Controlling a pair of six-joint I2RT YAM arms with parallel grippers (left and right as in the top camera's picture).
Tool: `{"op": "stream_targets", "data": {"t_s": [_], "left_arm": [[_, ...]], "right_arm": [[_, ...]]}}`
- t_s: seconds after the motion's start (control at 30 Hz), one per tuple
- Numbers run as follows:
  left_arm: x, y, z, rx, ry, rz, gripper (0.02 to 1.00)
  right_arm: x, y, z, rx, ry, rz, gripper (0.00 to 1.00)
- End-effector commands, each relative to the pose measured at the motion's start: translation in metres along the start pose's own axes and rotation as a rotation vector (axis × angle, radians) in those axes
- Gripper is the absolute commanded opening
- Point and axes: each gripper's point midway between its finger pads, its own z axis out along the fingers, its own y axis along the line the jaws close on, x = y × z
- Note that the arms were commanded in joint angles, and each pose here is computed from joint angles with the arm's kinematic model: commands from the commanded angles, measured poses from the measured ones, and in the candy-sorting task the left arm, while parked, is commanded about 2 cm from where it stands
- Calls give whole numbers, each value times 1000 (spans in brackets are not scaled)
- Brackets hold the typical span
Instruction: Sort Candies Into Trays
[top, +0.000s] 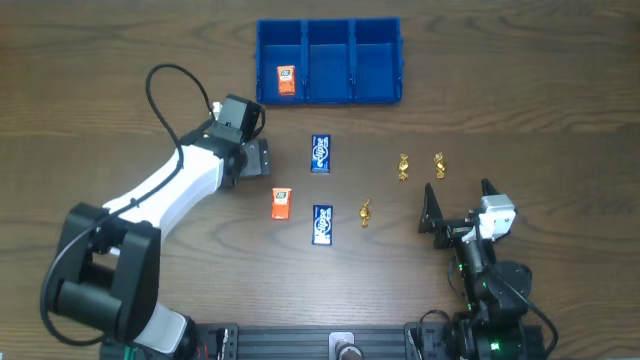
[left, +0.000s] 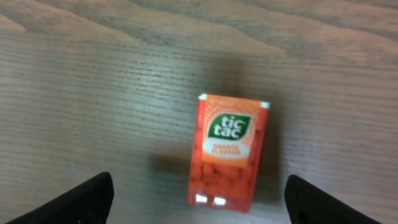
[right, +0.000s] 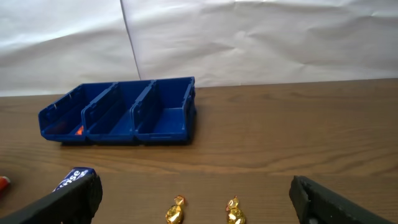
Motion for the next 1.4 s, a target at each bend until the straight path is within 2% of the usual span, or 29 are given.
{"op": "stream_targets", "data": {"t_s": [0.03,0.2,0.37,0.47,0.57,0.6,0.67,0.73,0.8,0.87,0.9,1.0,1.2,1.4], "left_arm": [[10,-7,25,16,47,18,855],[10,-11,31,37,52,30,761],[11,-12,31,41,54,29,472],[11,-14,31,54,58,28,386],[10,-15,29,57,54,17,362],[3,-17,23,70,32,9,358],[-50,-33,-25,137,-127,-10,314],[-79,-40,-55,156,-217,-17,316],[-144,-59,-125,191,-400,-20,329],[-184,-76,-158,205,-504,-1,338],[-201,-85,-157,206,-505,1,332],[-215,-97,-129,177,-442,13,336],[-200,-104,-42,133,-286,9,360],[-200,-97,-34,121,-269,-4,367]], "right_arm": [[1,-1,0,2,2,-10,1000],[1,-1,0,2,2,-10,998],[1,-1,0,2,2,-10,998],[1,-1,0,2,2,-10,998],[1,-1,0,2,2,-10,998],[1,-1,0,2,2,-10,998],[1,-1,0,2,2,-10,998],[1,-1,0,2,2,-10,998],[1,-1,0,2,2,-10,998],[1,-1,0,2,2,-10,998],[1,-1,0,2,2,-10,998],[1,-1,0,2,2,-10,998],[1,-1,0,2,2,-10,998],[1,-1,0,2,2,-10,998]]}}
